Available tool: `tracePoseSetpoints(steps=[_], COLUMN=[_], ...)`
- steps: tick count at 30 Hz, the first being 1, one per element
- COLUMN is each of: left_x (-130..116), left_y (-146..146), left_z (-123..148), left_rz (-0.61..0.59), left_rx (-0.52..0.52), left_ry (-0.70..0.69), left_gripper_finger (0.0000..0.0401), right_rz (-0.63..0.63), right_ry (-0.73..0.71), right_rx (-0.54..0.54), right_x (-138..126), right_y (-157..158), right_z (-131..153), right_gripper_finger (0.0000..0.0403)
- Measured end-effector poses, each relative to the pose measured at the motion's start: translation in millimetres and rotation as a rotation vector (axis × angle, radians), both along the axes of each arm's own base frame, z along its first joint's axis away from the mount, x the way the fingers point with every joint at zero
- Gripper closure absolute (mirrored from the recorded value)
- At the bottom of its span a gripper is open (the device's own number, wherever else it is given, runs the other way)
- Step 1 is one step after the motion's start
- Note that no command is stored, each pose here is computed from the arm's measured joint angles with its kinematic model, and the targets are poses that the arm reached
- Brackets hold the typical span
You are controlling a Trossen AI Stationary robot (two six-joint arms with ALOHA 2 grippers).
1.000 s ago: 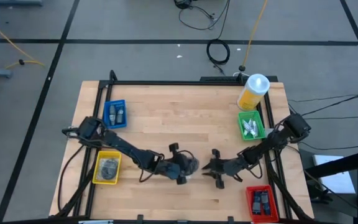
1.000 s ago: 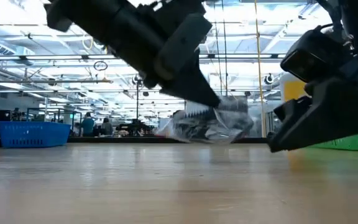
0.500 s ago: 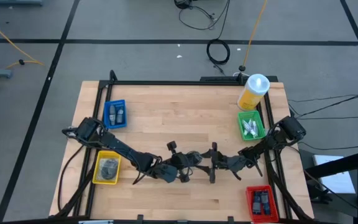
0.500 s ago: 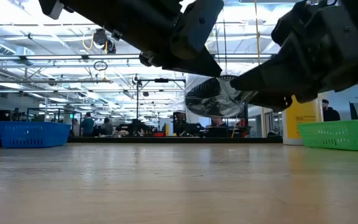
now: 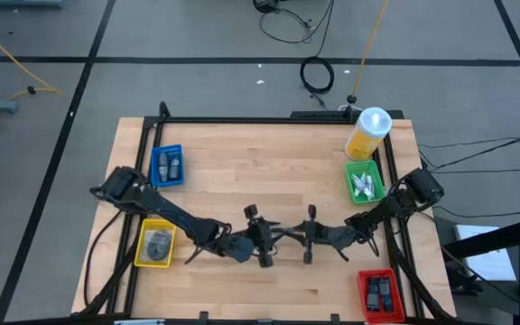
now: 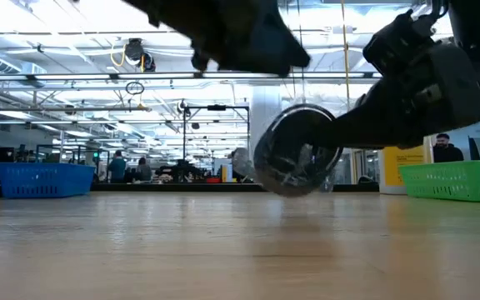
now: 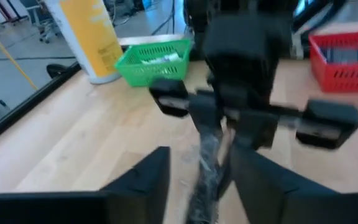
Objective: Pick & Place Travel size toiletries
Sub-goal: Put the black hairbrush into the yellow bin
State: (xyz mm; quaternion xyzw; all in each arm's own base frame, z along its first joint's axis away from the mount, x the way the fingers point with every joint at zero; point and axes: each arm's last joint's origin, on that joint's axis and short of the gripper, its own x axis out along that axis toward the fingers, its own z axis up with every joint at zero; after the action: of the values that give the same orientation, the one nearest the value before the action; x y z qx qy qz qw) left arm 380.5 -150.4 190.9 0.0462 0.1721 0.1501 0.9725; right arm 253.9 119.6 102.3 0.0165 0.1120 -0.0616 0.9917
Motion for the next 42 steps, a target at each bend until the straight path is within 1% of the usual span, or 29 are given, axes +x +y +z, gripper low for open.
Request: tracePoseSetpoints(steps=[2,5,7,10,14,19,22,27,32,35,38,42], left_x=[-5.5,-12.5,-12.5,-9.8,-2.3,7.4,11.6,15.9,20.3,21.2,21.7,21.6], left_y=[1.0,3.1,5.0,5.6,4.2,-0.9,-0.7,5.9,14.2,17.1,19.0,19.1], left_z=[10.2,18.0,17.8,11.6,-2.3,-11.3,-11.2,-7.8,-7.1,-7.6,-8.0,-8.2], left_rz=[0.004,0.007,-0.013,-0.060,-0.100,-0.206,-0.243,-0.240,-0.328,-0.324,-0.317,-0.319], left_rx=[-0.014,-0.052,-0.092,-0.130,-0.144,-0.120,-0.113,-0.134,-0.179,-0.179,-0.156,-0.121], left_ry=[0.007,0.038,0.052,0.080,0.085,0.040,0.000,-0.041,-0.037,-0.032,-0.028,-0.022], left_gripper_finger=[0.0206,0.0169,0.0153,0.0139,0.0139,0.0143,0.0143,0.0143,0.0140,0.0131,0.0123,0.0123], right_rz=[0.006,0.014,0.032,0.074,0.119,0.142,0.143,0.143,0.140,0.143,0.146,0.143], right_ry=[0.015,0.032,0.036,0.017,-0.013,-0.030,-0.027,-0.022,-0.022,-0.016,-0.022,-0.023], right_rx=[-0.010,-0.010,-0.023,-0.052,-0.076,-0.085,-0.087,-0.090,-0.074,-0.078,-0.086,-0.073], right_x=[-1.6,-5.7,-11.2,-19.6,-31.5,-41.7,-44.9,-47.3,-47.2,-47.7,-47.6,-47.6], right_y=[-0.1,1.1,3.0,7.3,10.9,9.6,7.4,5.8,5.8,6.6,6.7,6.7], right_z=[0.2,1.2,3.8,10.6,20.6,27.6,26.9,25.0,25.0,24.4,25.0,25.1], right_gripper_finger=[0.0375,0.0361,0.0362,0.0376,0.0381,0.0367,0.0371,0.0379,0.0369,0.0372,0.0376,0.0370])
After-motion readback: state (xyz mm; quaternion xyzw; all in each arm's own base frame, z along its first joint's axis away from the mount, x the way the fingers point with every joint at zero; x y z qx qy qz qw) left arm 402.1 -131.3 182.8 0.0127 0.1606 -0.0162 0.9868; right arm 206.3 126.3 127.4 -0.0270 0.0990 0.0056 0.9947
